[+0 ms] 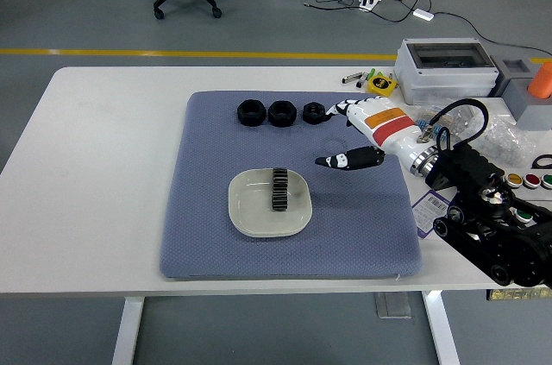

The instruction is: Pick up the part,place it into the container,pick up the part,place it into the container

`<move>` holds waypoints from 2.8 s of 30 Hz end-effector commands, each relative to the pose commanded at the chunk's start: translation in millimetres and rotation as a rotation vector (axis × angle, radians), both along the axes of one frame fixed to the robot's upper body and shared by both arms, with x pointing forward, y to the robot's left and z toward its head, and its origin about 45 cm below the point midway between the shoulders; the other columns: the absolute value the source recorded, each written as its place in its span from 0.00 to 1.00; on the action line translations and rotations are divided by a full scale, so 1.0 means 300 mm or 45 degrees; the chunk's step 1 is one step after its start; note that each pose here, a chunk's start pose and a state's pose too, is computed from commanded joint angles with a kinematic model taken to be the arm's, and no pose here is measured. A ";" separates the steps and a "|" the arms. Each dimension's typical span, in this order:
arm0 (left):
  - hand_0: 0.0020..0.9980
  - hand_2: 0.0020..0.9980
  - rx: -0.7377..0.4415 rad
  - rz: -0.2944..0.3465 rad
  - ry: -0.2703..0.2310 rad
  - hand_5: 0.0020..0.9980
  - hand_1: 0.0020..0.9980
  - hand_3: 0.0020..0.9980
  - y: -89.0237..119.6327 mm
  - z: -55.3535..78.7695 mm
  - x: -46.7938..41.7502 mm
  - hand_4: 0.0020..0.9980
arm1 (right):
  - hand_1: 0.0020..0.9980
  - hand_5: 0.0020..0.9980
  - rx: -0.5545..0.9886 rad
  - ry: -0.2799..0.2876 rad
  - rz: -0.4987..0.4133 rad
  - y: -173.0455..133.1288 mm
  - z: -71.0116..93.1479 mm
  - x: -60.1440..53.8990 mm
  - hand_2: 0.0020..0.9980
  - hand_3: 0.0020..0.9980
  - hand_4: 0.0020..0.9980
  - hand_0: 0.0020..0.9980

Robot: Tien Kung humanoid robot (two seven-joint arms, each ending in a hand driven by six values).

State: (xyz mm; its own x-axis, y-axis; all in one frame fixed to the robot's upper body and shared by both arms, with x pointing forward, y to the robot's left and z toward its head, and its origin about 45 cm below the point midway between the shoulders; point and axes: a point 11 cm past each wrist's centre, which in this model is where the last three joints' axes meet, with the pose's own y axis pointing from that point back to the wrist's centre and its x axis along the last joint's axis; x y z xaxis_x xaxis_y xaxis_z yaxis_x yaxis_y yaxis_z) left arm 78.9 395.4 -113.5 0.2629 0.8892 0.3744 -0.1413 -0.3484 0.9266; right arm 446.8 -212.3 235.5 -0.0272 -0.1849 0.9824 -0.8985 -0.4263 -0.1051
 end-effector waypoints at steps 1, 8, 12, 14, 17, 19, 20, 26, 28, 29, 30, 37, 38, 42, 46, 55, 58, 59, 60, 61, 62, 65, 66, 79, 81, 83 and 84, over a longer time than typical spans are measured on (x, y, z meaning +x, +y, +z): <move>0.74 0.65 0.001 0.003 0.000 0.62 0.70 0.58 0.001 0.000 -0.003 0.64 | 0.42 0.47 0.005 -0.018 -0.044 -0.044 0.006 0.004 0.55 0.52 0.84 0.23; 0.74 0.65 -0.001 -0.004 0.005 0.62 0.70 0.58 -0.004 -0.003 -0.008 0.64 | 0.43 0.44 0.167 -0.033 -0.245 -0.236 0.022 -0.015 0.55 0.51 0.80 0.26; 0.74 0.65 -0.005 -0.002 0.003 0.62 0.70 0.58 -0.008 -0.004 -0.008 0.64 | 0.43 0.44 0.335 0.039 -0.337 -0.317 0.007 -0.048 0.55 0.51 0.80 0.26; 0.74 0.65 -0.007 0.003 0.002 0.62 0.70 0.58 -0.009 -0.004 -0.010 0.64 | 0.45 0.44 0.386 0.073 -0.383 -0.349 -0.002 -0.065 0.55 0.52 0.79 0.31; 0.74 0.65 -0.008 0.006 0.000 0.62 0.70 0.58 -0.011 -0.005 -0.009 0.64 | 0.45 0.44 0.434 0.098 -0.420 -0.375 -0.008 -0.092 0.55 0.52 0.79 0.31; 0.74 0.65 -0.008 0.006 -0.002 0.62 0.69 0.58 -0.011 -0.004 -0.007 0.64 | 0.48 0.44 0.507 0.112 -0.438 -0.382 -0.011 -0.113 0.56 0.52 0.79 0.38; 0.74 0.65 -0.008 0.005 -0.003 0.62 0.69 0.58 -0.011 -0.004 -0.007 0.64 | 0.48 0.44 0.532 0.125 -0.442 -0.379 -0.014 -0.118 0.56 0.52 0.79 0.38; 0.74 0.65 -0.012 -0.008 -0.007 0.62 0.69 0.58 -0.018 -0.005 0.004 0.64 | 0.49 0.44 0.780 0.224 -0.439 -0.322 -0.019 -0.148 0.57 0.52 0.79 0.38; 0.74 0.65 -0.013 -0.010 -0.009 0.62 0.69 0.58 -0.019 -0.005 0.006 0.64 | 0.49 0.44 0.855 0.238 -0.442 -0.312 -0.016 -0.154 0.57 0.52 0.79 0.38; 0.74 0.65 -0.013 -0.009 -0.009 0.62 0.69 0.58 -0.021 -0.005 0.007 0.64 | 0.49 0.44 0.923 0.250 -0.443 -0.303 -0.015 -0.162 0.57 0.52 0.79 0.38; 0.74 0.65 -0.014 -0.008 -0.010 0.62 0.69 0.58 -0.021 -0.005 0.006 0.64 | 0.49 0.44 0.979 0.263 -0.446 -0.298 -0.014 -0.166 0.57 0.52 0.79 0.38; 0.74 0.65 -0.014 -0.003 -0.008 0.62 0.70 0.58 -0.021 -0.006 0.002 0.64 | 0.55 0.49 1.328 0.363 -0.424 -0.265 -0.012 -0.194 0.64 0.54 0.86 0.41; 0.74 0.65 -0.014 -0.005 -0.007 0.62 0.70 0.58 -0.021 -0.006 0.002 0.64 | 0.55 0.49 1.386 0.382 -0.417 -0.260 -0.012 -0.197 0.64 0.54 0.86 0.41; 0.74 0.65 -0.013 -0.007 -0.002 0.62 0.70 0.58 -0.021 -0.007 -0.003 0.64 | 0.55 0.49 1.593 0.512 -0.309 -0.228 -0.028 -0.211 0.64 0.54 0.86 0.41; 0.74 0.65 -0.012 -0.014 0.005 0.62 0.70 0.58 -0.020 -0.007 -0.008 0.64 | 0.74 1.00 1.617 0.673 -0.197 -0.187 -0.061 -0.233 0.81 0.80 1.00 0.71; 0.74 0.65 -0.008 -0.023 0.017 0.62 0.70 0.58 -0.016 -0.008 -0.019 0.64 | 0.86 1.00 1.934 0.710 -0.201 -0.172 -0.114 -0.267 0.88 0.87 1.00 0.91; 0.74 0.65 -0.007 -0.025 0.020 0.62 0.70 0.58 -0.015 -0.008 -0.021 0.64 | 0.86 1.00 1.977 0.682 -0.226 -0.181 -0.121 -0.271 0.88 0.87 1.00 0.91; 0.74 0.65 -0.007 -0.027 0.021 0.62 0.70 0.58 -0.014 -0.008 -0.023 0.64 | 0.86 1.00 1.978 0.672 -0.235 -0.184 -0.125 -0.274 0.88 0.87 1.00 0.91; 0.74 0.65 -0.007 -0.028 0.023 0.62 0.70 0.58 -0.014 -0.008 -0.024 0.64 | 0.86 1.00 1.975 0.661 -0.242 -0.186 -0.128 -0.277 0.88 0.87 1.00 0.91; 0.74 0.65 -0.006 -0.029 0.024 0.62 0.70 0.58 -0.013 -0.008 -0.025 0.64 | 0.86 1.00 1.973 0.656 -0.245 -0.186 -0.130 -0.279 0.87 0.86 1.00 0.92; 0.74 0.65 -0.006 -0.030 0.025 0.62 0.70 0.58 -0.013 -0.008 -0.026 0.64 | 0.86 1.00 1.974 0.652 -0.249 -0.186 -0.133 -0.281 0.87 0.86 1.00 0.92; 0.74 0.65 -0.005 -0.034 0.026 0.62 0.70 0.58 -0.012 -0.008 -0.025 0.64 | 0.86 1.00 1.972 0.650 -0.263 -0.184 -0.146 -0.289 0.87 0.86 1.00 0.92; 0.74 0.65 -0.005 -0.035 0.027 0.62 0.70 0.58 -0.012 -0.008 -0.025 0.64 | 0.86 1.00 1.968 0.650 -0.269 -0.183 -0.150 -0.291 0.87 0.86 1.00 0.92; 0.74 0.65 -0.003 -0.018 0.002 0.62 0.69 0.58 -0.005 -0.003 -0.004 0.64 | 0.85 1.00 2.017 0.616 -0.359 -0.142 -0.167 -0.289 0.87 0.87 1.00 0.93; 0.74 0.65 -0.003 -0.015 -0.001 0.62 0.69 0.58 -0.005 -0.002 -0.001 0.64 | 0.85 1.00 2.034 0.599 -0.374 -0.139 -0.171 -0.290 0.87 0.87 1.00 0.93; 0.74 0.65 -0.003 -0.013 -0.003 0.62 0.69 0.58 -0.005 -0.002 0.001 0.64 | 0.85 1.00 2.043 0.581 -0.391 -0.134 -0.177 -0.294 0.87 0.87 1.00 0.93; 0.74 0.65 -0.004 -0.013 -0.004 0.62 0.69 0.58 -0.005 -0.002 0.002 0.64 | 0.85 1.00 2.046 0.575 -0.396 -0.131 -0.180 -0.297 0.87 0.87 1.00 0.93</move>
